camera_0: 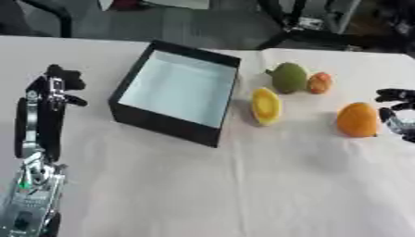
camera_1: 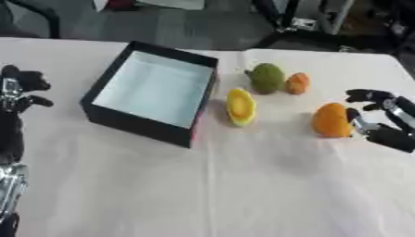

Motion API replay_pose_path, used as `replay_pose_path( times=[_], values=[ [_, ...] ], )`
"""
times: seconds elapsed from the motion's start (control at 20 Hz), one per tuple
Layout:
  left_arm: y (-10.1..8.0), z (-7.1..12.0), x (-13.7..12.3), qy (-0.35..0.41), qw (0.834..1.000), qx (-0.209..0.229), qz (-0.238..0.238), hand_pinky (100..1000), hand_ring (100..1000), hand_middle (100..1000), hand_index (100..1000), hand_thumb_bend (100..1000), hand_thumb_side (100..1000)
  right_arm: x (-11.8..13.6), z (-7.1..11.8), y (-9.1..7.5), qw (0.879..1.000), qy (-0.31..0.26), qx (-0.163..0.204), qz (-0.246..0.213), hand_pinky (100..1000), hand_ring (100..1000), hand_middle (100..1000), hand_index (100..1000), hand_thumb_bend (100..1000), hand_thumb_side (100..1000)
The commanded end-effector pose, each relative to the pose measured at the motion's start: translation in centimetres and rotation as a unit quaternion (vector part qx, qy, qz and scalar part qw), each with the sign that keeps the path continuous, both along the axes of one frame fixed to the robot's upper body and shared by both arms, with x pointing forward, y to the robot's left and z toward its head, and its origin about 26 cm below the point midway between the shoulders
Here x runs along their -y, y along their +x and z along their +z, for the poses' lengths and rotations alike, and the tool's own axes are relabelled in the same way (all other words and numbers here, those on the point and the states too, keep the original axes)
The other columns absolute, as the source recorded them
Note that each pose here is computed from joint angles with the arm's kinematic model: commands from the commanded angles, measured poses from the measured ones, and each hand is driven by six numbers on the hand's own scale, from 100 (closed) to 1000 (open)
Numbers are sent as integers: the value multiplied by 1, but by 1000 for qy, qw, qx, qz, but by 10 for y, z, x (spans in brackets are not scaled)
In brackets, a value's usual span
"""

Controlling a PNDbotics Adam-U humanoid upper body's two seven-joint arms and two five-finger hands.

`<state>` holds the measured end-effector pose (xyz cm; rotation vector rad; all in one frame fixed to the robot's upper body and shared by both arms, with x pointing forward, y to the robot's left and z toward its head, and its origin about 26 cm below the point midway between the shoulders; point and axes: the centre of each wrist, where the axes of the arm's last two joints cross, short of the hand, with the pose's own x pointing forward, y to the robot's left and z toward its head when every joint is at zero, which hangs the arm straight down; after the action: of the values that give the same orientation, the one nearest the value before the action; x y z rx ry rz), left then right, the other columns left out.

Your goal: Pick up objects on the table and place them in the box.

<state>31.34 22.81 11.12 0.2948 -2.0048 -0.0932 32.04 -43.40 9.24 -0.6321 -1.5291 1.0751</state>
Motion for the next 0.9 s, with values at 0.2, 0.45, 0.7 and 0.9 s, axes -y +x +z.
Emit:
replay_pose_path(
  times=[0.2,0.45,0.7,0.9],
  values=[
    [2,9,3,0,1000,14,-9,473,616,521,630,100,855,25,0,11,999,-49,6,-11,828,897,791,924,100,728],
    [2,9,3,-1,1000,15,-10,473,616,521,630,100,856,29,-10,13,998,-69,-2,-11,829,892,789,928,100,730],
    [2,9,4,-1,1000,15,-11,473,616,521,629,100,856,31,-17,12,995,-97,-9,-13,831,888,790,932,100,722],
    [2,9,4,-1,1000,15,-12,473,616,521,629,100,856,32,-22,13,993,-113,-18,-12,831,885,783,931,100,729]
  ],
)
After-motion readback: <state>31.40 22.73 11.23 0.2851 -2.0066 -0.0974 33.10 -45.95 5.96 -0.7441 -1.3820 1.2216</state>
